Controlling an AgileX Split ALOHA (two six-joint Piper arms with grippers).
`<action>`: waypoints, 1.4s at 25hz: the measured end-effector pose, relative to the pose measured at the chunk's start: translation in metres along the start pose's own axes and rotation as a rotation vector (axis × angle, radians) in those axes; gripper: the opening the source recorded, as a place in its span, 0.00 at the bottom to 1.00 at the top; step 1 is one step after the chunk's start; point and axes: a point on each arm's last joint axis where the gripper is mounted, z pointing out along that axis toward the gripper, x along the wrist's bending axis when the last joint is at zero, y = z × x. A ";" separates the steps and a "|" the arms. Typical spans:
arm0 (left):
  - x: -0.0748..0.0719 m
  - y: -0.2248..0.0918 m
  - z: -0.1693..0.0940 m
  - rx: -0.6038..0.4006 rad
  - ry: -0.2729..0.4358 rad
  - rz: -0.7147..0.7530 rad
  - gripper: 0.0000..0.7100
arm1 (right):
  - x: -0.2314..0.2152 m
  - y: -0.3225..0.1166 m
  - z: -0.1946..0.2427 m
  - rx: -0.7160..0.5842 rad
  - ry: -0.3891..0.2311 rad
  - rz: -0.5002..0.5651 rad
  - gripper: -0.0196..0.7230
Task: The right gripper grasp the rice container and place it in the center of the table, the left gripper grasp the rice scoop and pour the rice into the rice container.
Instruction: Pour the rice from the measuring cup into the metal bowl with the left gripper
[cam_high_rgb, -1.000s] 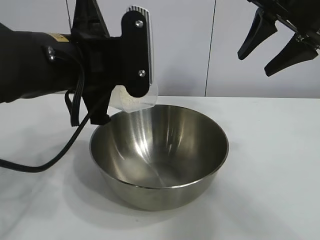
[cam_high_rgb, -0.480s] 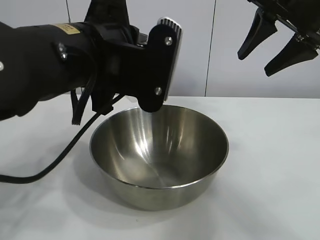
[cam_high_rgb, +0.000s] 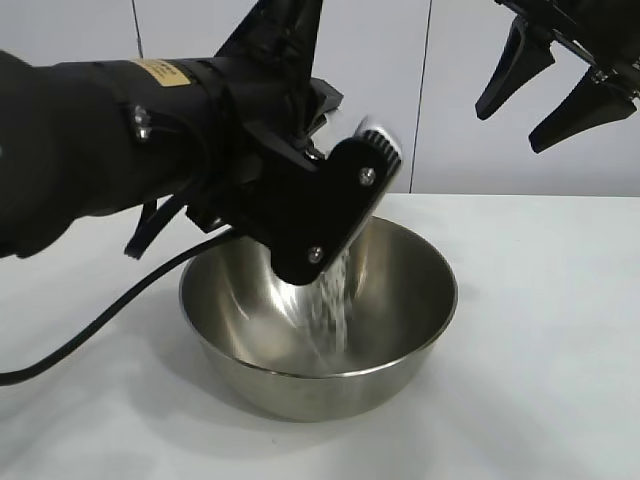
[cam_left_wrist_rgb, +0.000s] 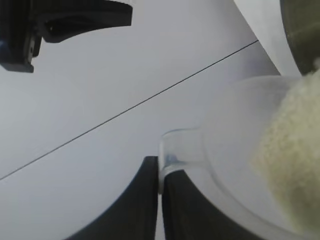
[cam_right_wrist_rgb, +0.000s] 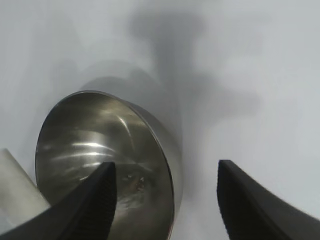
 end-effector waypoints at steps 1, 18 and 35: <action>-0.001 0.001 0.000 -0.009 -0.006 0.021 0.01 | 0.000 0.000 0.000 0.000 0.000 0.000 0.58; -0.004 0.005 0.000 -0.055 -0.039 0.236 0.01 | 0.000 0.000 0.000 0.000 0.000 0.000 0.58; -0.005 -0.053 0.009 0.315 -0.234 -1.206 0.01 | 0.000 0.000 0.000 0.000 0.000 0.000 0.58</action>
